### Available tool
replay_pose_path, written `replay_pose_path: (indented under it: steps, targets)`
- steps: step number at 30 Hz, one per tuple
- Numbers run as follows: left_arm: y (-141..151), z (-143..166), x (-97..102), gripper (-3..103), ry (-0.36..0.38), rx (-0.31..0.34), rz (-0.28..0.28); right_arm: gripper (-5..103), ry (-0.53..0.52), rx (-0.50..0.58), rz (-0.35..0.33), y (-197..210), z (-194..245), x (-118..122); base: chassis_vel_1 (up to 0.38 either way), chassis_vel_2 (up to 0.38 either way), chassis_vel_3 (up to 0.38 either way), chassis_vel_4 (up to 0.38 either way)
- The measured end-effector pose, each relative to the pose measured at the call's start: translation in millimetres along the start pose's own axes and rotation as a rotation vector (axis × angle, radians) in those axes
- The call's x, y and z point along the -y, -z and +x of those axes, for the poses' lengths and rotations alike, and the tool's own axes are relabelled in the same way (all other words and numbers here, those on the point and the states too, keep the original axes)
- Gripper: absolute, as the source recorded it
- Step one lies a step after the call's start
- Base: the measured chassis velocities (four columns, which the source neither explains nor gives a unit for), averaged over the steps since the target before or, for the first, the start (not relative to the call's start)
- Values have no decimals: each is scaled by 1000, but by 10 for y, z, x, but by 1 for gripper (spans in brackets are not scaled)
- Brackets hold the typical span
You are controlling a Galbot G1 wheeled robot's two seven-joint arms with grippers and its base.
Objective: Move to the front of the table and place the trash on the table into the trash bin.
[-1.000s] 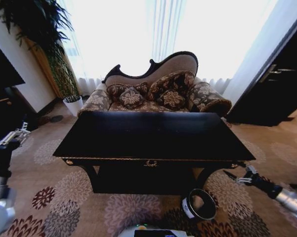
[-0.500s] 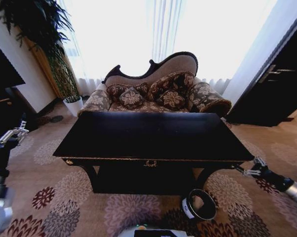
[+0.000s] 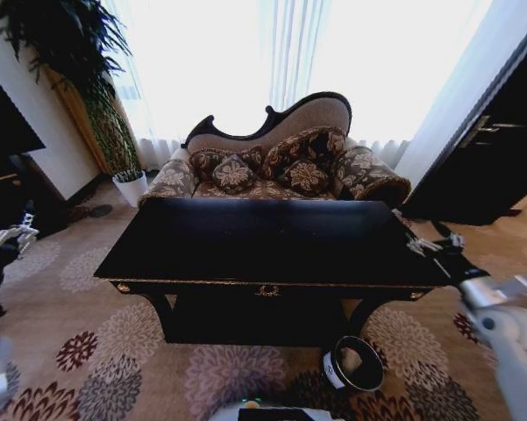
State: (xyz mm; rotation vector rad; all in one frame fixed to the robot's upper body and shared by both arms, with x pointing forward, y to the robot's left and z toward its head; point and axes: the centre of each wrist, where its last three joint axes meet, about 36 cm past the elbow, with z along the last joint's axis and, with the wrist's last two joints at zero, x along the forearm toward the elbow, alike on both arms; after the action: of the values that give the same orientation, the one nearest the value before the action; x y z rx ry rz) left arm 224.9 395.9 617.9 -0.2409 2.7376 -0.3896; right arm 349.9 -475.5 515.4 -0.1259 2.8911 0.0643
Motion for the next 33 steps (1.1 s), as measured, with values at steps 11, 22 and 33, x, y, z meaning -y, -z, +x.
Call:
replay_pose_path:
  steps: [11, 22, 33]
  targets:
    - [63, -83, -90, 100, 77, -39, 17, 100, 36, 15, 107, -40, -5, -416, 0, 0, 0, 0]
    - [180, -166, -106, 100, -16, -21, 14, 100, 55, 44, 100, 35, 106, -599, 0, 0, 0, 0]
    - [57, -282, -62, 100, -137, -62, 82, 100, 61, 41, 114, 62, 150, -560, 17, -19, -19, 22]
